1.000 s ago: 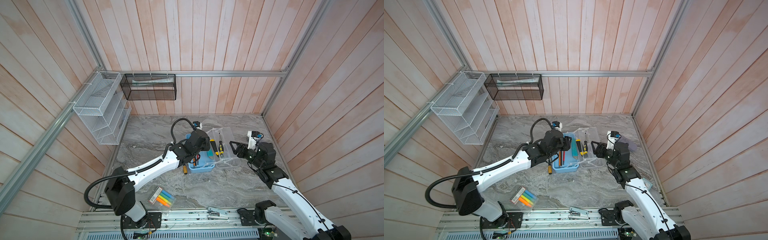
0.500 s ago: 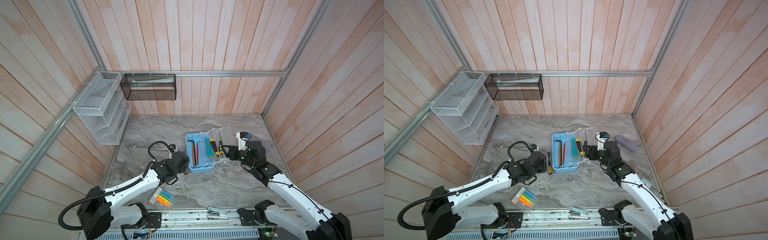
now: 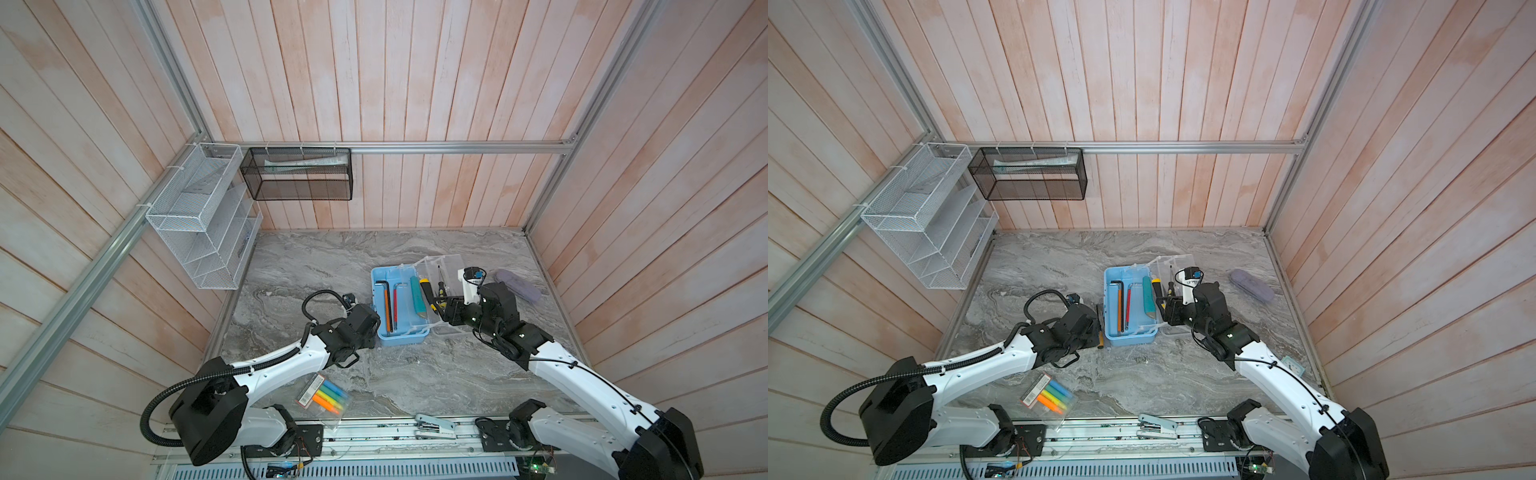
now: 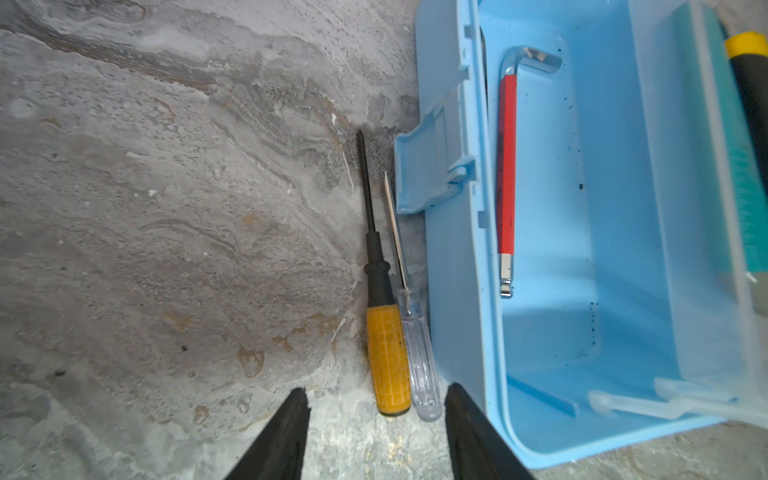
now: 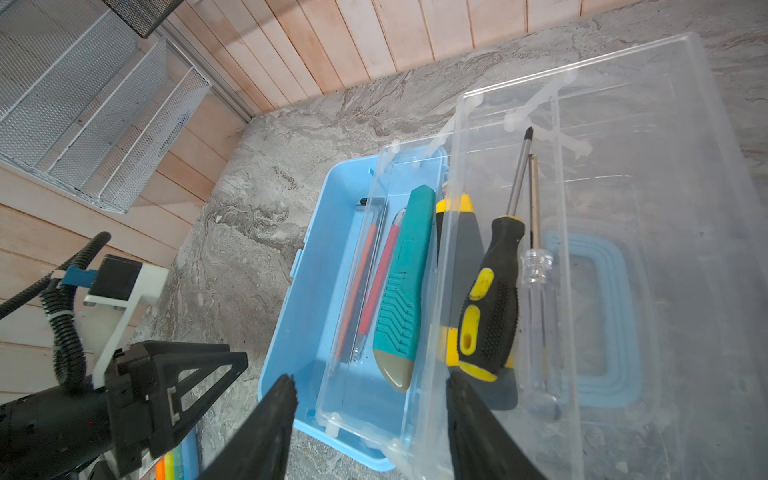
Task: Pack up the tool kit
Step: 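Lower the left gripper onto the yellow-handled screwdriver and close on it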
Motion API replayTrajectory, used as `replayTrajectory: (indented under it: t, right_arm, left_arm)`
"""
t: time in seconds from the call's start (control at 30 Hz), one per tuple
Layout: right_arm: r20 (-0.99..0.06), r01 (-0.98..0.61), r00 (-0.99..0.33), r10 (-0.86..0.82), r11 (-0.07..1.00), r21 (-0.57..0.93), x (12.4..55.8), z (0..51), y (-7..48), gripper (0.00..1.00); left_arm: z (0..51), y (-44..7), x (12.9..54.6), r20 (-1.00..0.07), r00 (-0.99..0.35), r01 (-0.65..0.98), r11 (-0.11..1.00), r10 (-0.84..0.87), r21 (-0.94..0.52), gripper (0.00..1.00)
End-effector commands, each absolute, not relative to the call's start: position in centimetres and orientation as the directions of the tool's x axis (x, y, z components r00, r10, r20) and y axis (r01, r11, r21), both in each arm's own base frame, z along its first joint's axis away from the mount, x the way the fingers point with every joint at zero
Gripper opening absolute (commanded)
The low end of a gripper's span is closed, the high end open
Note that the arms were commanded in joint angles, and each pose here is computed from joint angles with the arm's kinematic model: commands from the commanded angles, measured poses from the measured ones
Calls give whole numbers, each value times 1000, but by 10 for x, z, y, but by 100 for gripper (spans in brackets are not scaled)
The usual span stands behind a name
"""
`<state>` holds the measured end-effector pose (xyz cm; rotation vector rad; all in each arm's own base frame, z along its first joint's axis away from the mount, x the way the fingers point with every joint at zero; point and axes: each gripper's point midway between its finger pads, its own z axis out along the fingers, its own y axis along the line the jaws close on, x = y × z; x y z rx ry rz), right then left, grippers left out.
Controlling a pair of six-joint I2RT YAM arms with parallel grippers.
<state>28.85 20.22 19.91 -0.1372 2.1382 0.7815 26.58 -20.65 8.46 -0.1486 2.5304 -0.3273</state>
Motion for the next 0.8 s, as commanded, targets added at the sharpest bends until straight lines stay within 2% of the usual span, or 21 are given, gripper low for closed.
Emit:
replayTrajectory:
  t: [0.0,0.77]
  right_arm:
    - [-761,-355,-626,171,806,473,293,210,204,57]
    - [-758,-343,-629,173,813,471,297,203,204,58]
  left_arm:
    - [76,-214,271,-529,-830,-17,957,-175,-290,54]
    - [26,-210,280,-477,-868,-43,979,-136,-201,47]
